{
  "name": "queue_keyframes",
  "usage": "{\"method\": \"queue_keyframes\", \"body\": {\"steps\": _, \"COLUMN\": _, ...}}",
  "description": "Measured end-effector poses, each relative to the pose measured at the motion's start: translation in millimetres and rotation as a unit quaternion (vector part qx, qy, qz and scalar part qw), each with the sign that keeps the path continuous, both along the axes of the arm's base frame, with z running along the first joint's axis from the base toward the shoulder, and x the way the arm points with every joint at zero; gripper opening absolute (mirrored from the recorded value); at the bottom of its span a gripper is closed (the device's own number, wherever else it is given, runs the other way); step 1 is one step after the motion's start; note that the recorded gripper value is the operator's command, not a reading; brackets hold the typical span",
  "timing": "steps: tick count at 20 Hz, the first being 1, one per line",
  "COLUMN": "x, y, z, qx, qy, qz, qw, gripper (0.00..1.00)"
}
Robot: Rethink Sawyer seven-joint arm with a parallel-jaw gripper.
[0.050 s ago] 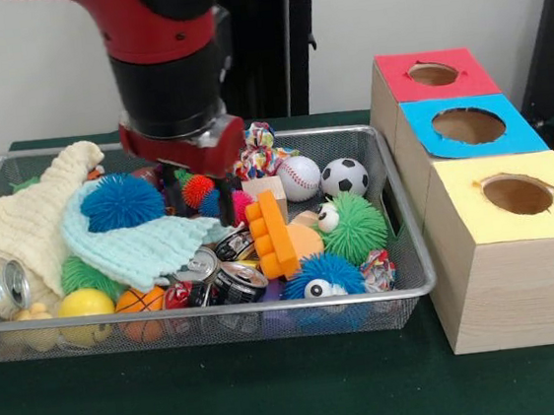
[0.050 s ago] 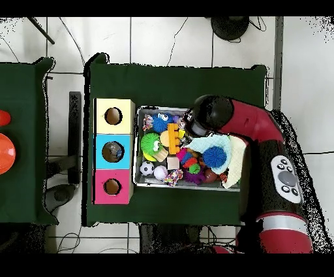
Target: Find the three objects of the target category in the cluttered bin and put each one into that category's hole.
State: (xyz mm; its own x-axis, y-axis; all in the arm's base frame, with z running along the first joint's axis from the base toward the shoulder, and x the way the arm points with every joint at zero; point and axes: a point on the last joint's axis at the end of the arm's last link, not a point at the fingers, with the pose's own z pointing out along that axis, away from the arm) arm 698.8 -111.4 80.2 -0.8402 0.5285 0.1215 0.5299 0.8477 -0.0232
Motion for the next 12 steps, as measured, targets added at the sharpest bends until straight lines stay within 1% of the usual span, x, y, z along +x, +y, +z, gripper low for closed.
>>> {"method": "queue_keyframes", "body": {"steps": 1, "x": -0.5, "y": -10, "z": 2, "qx": -0.001, "qy": -0.002, "qz": -0.006, "qw": 1.0000, "gripper": 1.00}}
{"method": "queue_keyframes", "body": {"steps": 3, "x": 0.2, "y": -18, "z": 3, "qx": -0.002, "qy": -0.004, "qz": -0.012, "qw": 0.9999, "gripper": 1.00}}
{"method": "queue_keyframes", "body": {"steps": 4, "x": 1.4, "y": -27, "z": 5, "qx": -0.004, "qy": -0.006, "qz": -0.017, "qw": 0.9998, "gripper": 1.00}}
{"method": "queue_keyframes", "body": {"steps": 6, "x": 2.0, "y": -32, "z": 6, "qx": -0.006, "qy": -0.007, "qz": -0.019, "qw": 0.9998, "gripper": 1.00}}
{"method": "queue_keyframes", "body": {"steps": 10, "x": 3.0, "y": -38, "z": 7, "qx": -0.015, "qy": -0.009, "qz": -0.014, "qw": 0.9998, "gripper": 1.00}}
{"method": "queue_keyframes", "body": {"steps": 12, "x": 4.4, "y": -40, "z": 6, "qx": -0.025, "qy": -0.011, "qz": -0.005, "qw": 0.9996, "gripper": 1.00}}
